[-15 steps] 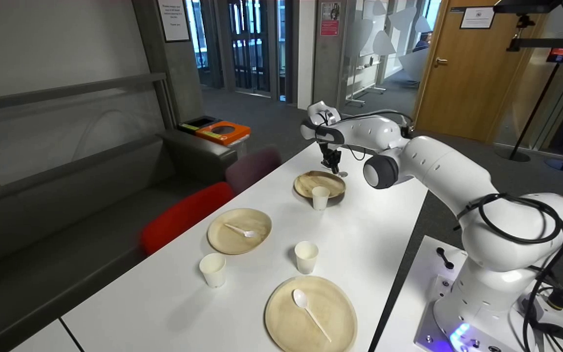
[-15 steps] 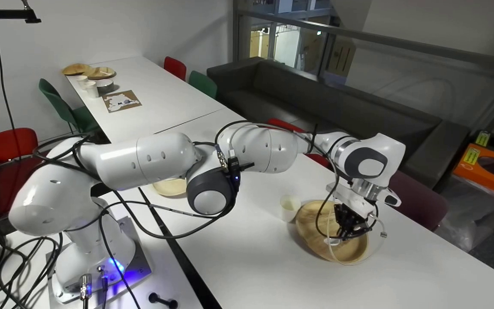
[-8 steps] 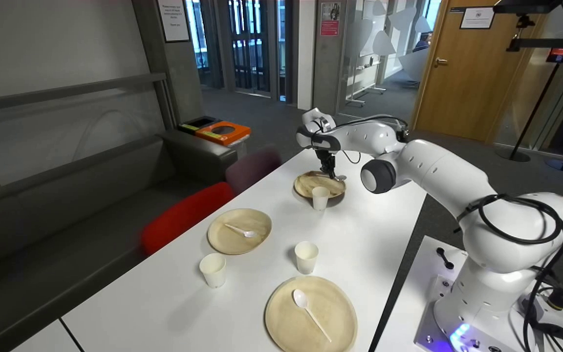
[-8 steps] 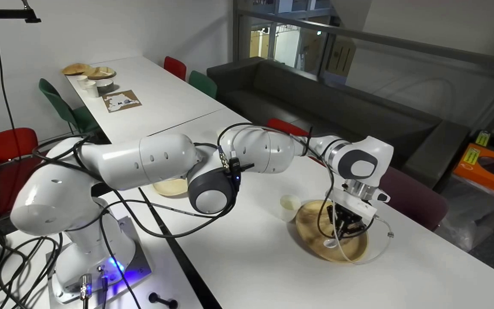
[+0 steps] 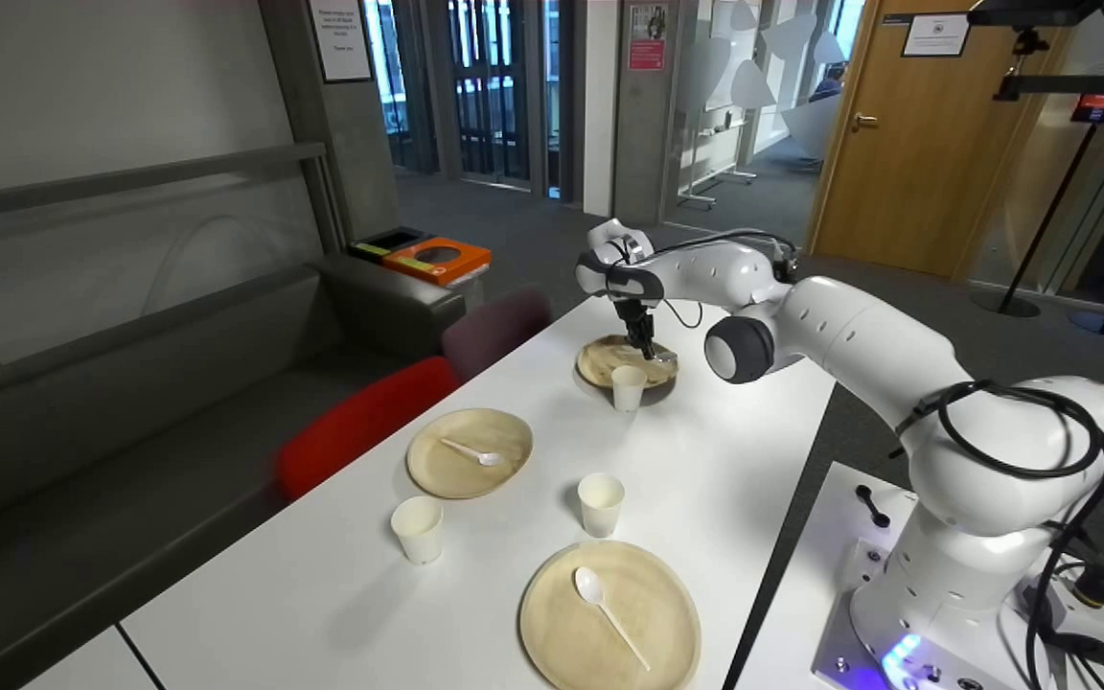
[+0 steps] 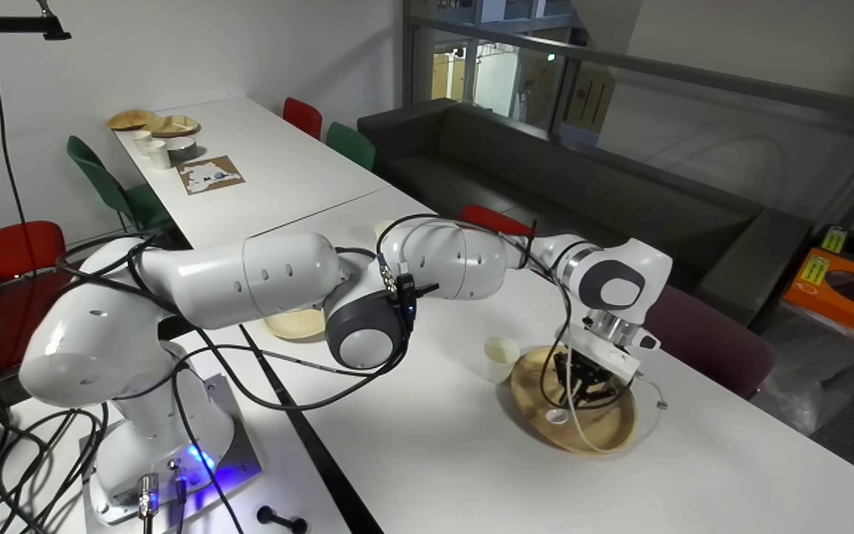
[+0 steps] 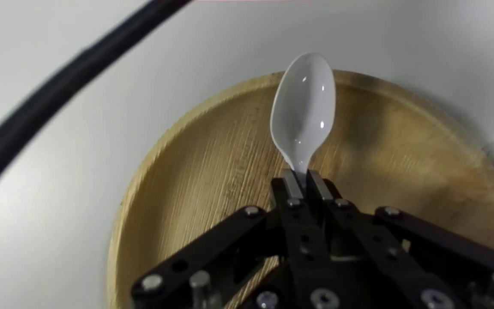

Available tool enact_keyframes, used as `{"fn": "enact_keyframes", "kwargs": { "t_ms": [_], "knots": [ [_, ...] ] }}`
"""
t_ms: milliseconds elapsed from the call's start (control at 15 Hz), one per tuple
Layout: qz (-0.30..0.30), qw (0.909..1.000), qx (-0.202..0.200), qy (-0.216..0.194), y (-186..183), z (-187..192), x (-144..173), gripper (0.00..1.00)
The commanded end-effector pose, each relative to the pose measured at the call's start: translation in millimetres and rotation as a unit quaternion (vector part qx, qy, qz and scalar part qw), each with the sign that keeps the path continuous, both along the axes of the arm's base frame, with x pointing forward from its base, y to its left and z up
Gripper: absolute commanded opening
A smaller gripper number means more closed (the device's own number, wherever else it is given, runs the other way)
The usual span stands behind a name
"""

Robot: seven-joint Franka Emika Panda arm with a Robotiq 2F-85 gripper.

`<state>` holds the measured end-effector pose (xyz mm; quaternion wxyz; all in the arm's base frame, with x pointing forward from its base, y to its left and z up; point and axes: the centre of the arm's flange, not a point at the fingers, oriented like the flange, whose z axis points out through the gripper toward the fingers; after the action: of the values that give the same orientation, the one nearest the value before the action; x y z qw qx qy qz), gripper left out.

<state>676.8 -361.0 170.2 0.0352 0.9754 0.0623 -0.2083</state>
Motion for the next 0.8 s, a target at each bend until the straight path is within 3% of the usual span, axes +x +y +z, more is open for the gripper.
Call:
{"fn": "enact_keyframes", "kwargs": {
  "t_ms": [0, 333, 733],
  "knots": [
    [-0.039, 0.9982, 0.039, 0.023, -5, 10, 15, 0.02],
    [-0.093, 0.9950, 0.035, 0.011, -4, 7, 14, 0.02],
    [-0.179, 0.9837, 0.013, -0.012, -16, 3, 21, 0.02]
  ]
}}
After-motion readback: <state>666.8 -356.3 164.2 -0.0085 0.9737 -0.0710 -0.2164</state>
